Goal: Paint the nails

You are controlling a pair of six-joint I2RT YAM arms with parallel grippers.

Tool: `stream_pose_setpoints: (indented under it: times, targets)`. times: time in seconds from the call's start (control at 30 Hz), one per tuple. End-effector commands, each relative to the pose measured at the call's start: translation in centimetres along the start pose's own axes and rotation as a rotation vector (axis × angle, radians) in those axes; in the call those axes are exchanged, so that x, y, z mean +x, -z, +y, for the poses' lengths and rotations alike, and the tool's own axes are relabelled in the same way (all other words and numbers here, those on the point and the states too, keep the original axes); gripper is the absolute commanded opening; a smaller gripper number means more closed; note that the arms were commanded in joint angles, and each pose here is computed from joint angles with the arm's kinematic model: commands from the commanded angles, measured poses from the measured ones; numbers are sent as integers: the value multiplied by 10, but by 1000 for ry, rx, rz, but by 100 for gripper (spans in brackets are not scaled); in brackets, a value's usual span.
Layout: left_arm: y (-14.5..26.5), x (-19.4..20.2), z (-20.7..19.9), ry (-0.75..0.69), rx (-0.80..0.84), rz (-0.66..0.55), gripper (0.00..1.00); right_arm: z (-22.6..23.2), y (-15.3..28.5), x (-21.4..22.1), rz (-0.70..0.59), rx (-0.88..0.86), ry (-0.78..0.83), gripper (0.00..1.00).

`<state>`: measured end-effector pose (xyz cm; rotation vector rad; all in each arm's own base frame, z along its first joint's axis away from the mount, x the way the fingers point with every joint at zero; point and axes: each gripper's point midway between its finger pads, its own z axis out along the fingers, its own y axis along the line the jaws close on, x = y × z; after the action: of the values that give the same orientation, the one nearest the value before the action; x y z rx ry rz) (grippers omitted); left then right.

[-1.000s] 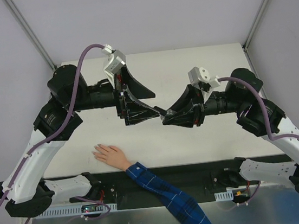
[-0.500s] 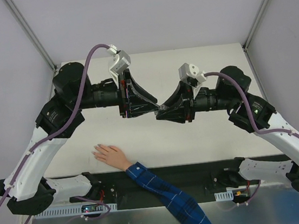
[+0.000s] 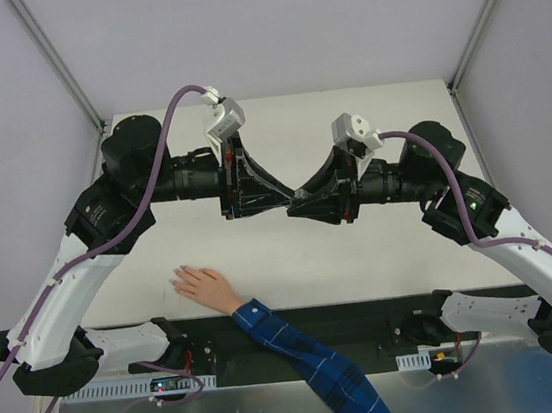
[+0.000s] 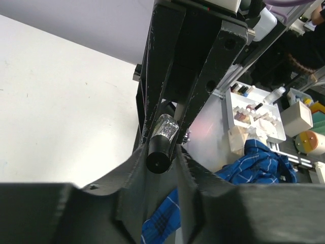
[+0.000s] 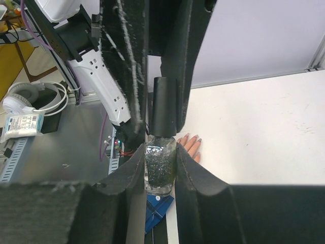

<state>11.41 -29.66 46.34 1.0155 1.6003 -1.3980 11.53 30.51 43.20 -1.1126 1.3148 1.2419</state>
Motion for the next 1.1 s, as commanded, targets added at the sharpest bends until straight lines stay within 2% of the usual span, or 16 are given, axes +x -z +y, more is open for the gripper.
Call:
stream_pose_setpoints:
  times: [0.0, 0.07, 0.1, 0.2, 0.3, 0.33, 0.4, 0.43, 0.47, 0.5, 0.6, 0.73, 0.77, 0.83, 0.93, 1.07]
  targets:
    - [4, -15, -9, -57, 13, -37, 19, 5, 1, -29, -81, -11, 47, 0]
    - [5, -17, -7, -60, -4, -45, 9, 5, 0, -28, -79, -12, 43, 0]
    - [6, -18, -7, -66, -12, -51, 0, 5, 0, -27, -77, -12, 42, 0]
    - [9, -19, 4, -77, -81, -64, 0, -3, 0, -23, -64, 28, 36, 4]
    - [12, -17, 26, -75, -197, -66, 0, -14, 3, -12, -29, 93, 34, 35]
    - [13, -15, 34, -70, -237, -59, 0, -21, 6, -6, -11, 137, 28, 53]
    - [20, -10, 62, -68, -386, -45, 0, -32, 10, 8, 24, 205, 25, 66]
    - [22, -6, 74, -67, -445, -36, 0, -42, 18, 15, 40, 278, 20, 78]
    - [25, 1, 89, -62, -510, -19, 0, -46, 23, 21, 54, 314, 18, 82]
    - [38, 6, 114, -48, -651, -16, 0, -58, 29, 34, 81, 380, 18, 84]
    - [62, 30, 156, 24, -859, 14, 0, -62, 46, 56, 145, 444, 3, 85]
    - [133, 71, 220, 239, -1185, -28, 0, -60, 61, 95, 215, 480, -45, 85]
    - [149, 97, 237, 300, -1278, -2, 0, -56, 65, 96, 203, 480, -46, 85]
    - [182, 122, 253, 381, -1409, -7, 0, -55, 68, 105, 211, 487, -61, 85]
    - [230, 194, 277, 594, -1617, -4, 0, -54, 71, 119, 228, 491, -88, 85]
    - [287, 241, 290, 720, -1855, -132, 0, -52, 69, 128, 238, 474, -110, 85]
